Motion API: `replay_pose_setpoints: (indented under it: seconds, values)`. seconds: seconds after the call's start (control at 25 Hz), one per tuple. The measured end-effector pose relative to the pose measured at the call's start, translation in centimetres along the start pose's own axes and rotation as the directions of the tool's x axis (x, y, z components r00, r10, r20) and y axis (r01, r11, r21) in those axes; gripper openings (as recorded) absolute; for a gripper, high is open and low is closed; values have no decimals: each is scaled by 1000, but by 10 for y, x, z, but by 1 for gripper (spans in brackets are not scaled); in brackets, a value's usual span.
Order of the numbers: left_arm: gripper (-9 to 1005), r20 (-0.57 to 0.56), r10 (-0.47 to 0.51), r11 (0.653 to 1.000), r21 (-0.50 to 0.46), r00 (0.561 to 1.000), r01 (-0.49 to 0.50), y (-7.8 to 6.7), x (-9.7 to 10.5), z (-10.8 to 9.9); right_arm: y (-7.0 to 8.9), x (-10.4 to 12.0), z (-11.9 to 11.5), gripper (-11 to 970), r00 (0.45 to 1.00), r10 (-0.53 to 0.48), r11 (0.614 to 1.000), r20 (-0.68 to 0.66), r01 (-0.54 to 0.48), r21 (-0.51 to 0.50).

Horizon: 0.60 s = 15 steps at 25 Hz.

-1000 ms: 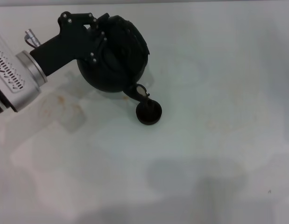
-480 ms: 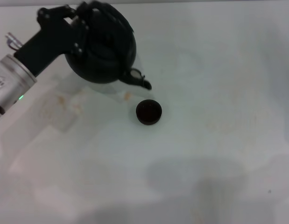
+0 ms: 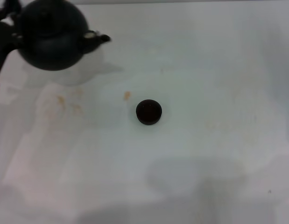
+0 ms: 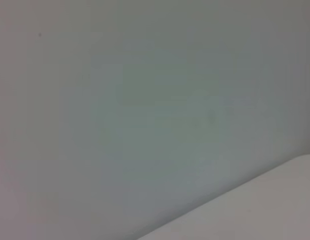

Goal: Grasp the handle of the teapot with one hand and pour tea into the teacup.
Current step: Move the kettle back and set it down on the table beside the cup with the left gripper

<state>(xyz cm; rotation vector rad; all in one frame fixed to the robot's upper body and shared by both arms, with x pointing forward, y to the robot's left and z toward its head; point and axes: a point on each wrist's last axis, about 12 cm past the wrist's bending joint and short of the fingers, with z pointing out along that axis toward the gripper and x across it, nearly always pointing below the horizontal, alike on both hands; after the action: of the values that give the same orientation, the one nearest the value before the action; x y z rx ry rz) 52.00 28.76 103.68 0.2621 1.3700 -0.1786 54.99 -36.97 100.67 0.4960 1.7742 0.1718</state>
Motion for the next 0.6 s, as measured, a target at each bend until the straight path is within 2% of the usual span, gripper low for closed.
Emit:
replay_pose_setpoints:
  seconds: [0.2,0.6]
  values:
    - [105,-27,-100,991,-96,995,97,8,8,-23,-1,-2,0,825,1000,-3,1000,6,3,1]
    - [106,-86,-199,967,-176,976,182,-3,22,-46,-3,-7,2,825,1000,-10,1000,15,10,3]
